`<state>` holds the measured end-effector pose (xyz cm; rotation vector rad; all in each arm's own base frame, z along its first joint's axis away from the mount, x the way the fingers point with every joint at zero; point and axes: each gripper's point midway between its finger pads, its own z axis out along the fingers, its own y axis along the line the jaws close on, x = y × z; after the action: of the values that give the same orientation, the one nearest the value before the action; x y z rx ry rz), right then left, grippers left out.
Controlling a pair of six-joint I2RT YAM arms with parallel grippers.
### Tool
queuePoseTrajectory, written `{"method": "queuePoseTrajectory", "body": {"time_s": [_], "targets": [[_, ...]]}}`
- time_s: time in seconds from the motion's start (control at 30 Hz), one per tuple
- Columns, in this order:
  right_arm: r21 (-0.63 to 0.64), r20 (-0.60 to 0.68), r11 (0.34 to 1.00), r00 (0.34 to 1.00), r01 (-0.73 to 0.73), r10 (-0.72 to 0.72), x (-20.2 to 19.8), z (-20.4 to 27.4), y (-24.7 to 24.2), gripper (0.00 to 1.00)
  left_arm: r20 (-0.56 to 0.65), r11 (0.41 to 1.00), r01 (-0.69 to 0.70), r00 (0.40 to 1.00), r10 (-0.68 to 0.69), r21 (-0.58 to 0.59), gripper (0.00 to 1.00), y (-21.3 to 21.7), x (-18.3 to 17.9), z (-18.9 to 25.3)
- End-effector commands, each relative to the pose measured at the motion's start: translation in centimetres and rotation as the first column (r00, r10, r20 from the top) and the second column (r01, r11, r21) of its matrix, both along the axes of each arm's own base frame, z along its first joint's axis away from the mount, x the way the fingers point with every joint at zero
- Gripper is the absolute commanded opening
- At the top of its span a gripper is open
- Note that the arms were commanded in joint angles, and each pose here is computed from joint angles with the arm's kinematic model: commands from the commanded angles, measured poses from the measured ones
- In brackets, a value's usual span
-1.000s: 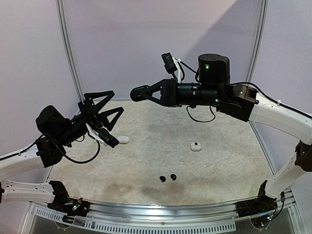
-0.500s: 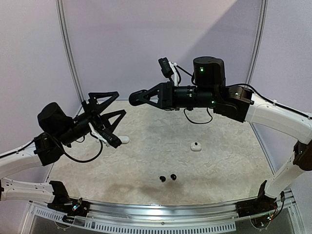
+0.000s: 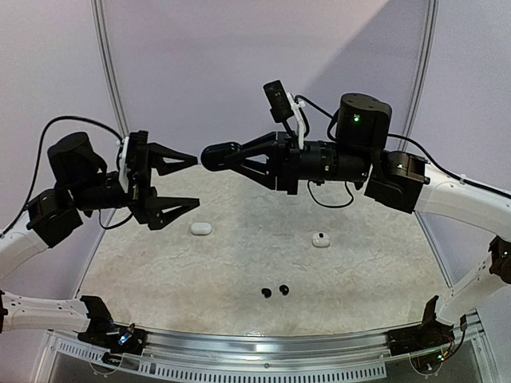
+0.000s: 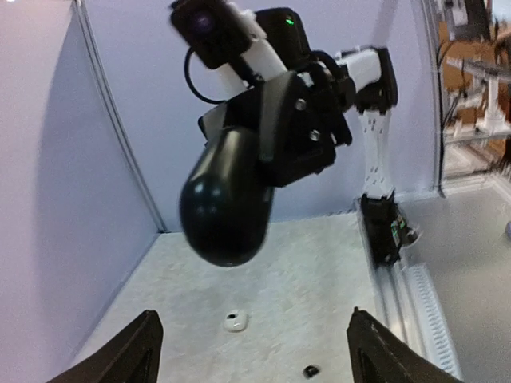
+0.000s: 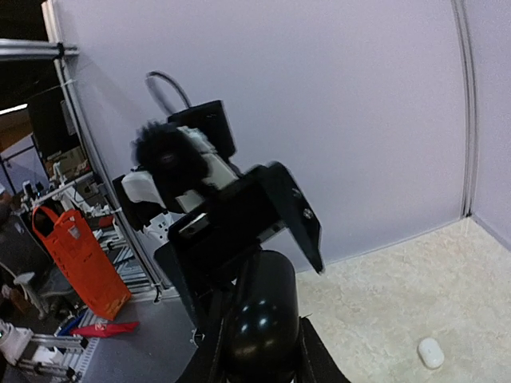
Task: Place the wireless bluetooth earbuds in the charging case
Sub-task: Pass from the right arm to the left
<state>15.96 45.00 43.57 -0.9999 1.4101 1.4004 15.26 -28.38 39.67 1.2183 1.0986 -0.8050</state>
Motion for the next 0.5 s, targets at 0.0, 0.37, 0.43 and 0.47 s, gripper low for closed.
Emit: {"method": "queuePoseTrajectory", "body": {"time_s": [0.0, 0.37, 0.43, 0.47], "targets": [[0.072, 0.215, 0.993, 0.974, -0.089, 0.071, -2.4, 2.4, -1.0, 0.0, -0.406, 0.97, 0.111, 0.894, -0.192, -0.215, 0.79, -0.8, -0.4, 1.6], [0.075, 0.272, 0.992, 0.96, -0.097, 0.073, -2.4, 2.2, -0.5, 0.0, -0.344, 0.935, 0.192, 0.892, -0.294, -0.299, 0.73, -1.6, -1.2, 3.5], [0.073, 0.269, 0.993, 0.96, -0.094, 0.071, -2.3, 2.0, -0.4, 0.0, -0.326, 0.929, 0.212, 0.893, -0.311, -0.304, 0.73, -1.9, -1.6, 3.7], [0.074, 0.27, 0.993, 0.96, -0.095, 0.071, -2.3, 2.0, -0.3, 0.0, -0.323, 0.928, 0.215, 0.893, -0.313, -0.305, 0.72, -2.2, -1.7, 3.7]]}}
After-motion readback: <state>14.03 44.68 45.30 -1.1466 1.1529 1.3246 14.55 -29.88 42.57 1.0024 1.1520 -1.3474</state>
